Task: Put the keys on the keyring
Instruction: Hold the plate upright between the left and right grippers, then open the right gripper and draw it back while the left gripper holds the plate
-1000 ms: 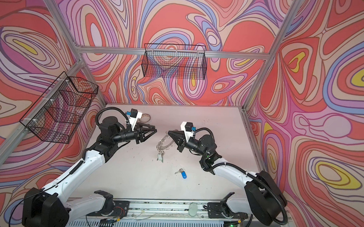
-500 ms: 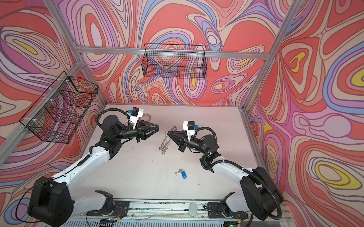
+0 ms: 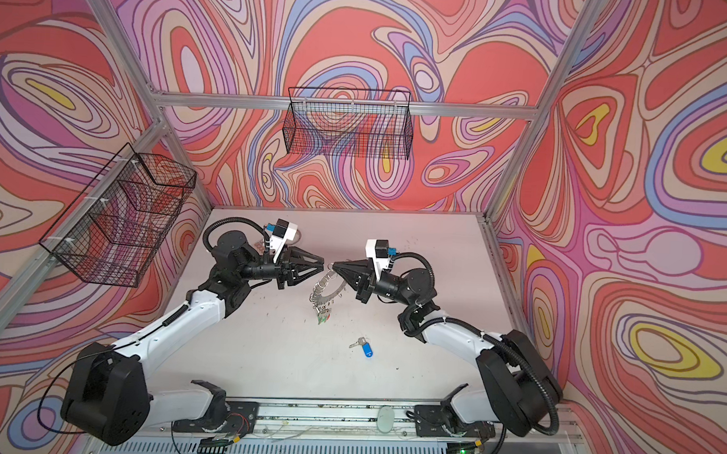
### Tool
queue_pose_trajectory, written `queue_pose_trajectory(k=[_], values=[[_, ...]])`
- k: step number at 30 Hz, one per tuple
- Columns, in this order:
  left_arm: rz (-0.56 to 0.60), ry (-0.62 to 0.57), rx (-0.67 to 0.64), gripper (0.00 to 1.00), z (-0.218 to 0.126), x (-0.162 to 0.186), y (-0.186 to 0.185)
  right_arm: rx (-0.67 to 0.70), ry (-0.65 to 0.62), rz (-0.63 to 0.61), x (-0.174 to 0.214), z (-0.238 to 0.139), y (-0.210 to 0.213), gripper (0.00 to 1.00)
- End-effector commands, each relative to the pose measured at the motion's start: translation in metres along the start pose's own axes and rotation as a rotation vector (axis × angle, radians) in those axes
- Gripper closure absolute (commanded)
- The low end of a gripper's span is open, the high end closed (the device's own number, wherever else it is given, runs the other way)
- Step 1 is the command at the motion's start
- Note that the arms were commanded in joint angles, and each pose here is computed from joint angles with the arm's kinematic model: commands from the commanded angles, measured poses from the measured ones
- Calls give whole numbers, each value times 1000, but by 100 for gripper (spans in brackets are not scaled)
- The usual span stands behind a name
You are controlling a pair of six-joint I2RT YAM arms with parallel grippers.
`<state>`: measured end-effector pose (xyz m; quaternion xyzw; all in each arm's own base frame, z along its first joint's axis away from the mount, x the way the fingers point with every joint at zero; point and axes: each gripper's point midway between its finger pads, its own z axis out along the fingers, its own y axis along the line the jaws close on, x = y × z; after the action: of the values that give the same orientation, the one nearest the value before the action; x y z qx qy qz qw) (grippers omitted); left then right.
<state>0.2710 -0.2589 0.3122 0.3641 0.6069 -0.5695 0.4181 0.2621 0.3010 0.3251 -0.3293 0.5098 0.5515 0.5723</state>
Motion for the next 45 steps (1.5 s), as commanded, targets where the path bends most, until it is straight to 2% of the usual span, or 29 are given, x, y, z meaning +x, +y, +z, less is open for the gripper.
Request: queue_pose_trajectory(k=[1,14,19,21,23,27,32,36,39,42,45], values=[[74,-12,42,65,4,-13,-9,-31,-51,-43,-20,3,5,100],[70,-7,84,68,18,-10,-17,-32,-45,-30,-18,4,4,100],[71,-5,82,76,20,-10,-17,-37,-43,-27,-17,3,5,100],[68,-1,80,83,21,-9,-17,-39,-44,-28,-18,3,5,100],[69,-2,78,86,22,-9,-16,-40,-41,-23,-16,3,5,100],[57,1,84,100,24,-8,-18,-46,-36,-18,-14,4,6,100],[45,-8,64,100,22,-12,-19,-55,-21,-11,-11,4,6,100],[71,28,-51,100,18,-9,-11,-49,0,-3,-11,5,3,100],[113,77,-120,100,15,-3,-10,4,-26,8,-20,-4,-6,78],[123,71,-141,100,13,-4,-12,82,-49,31,-28,-16,-23,63],[136,83,-167,100,11,-2,-13,169,-52,63,-32,-27,-39,54]])
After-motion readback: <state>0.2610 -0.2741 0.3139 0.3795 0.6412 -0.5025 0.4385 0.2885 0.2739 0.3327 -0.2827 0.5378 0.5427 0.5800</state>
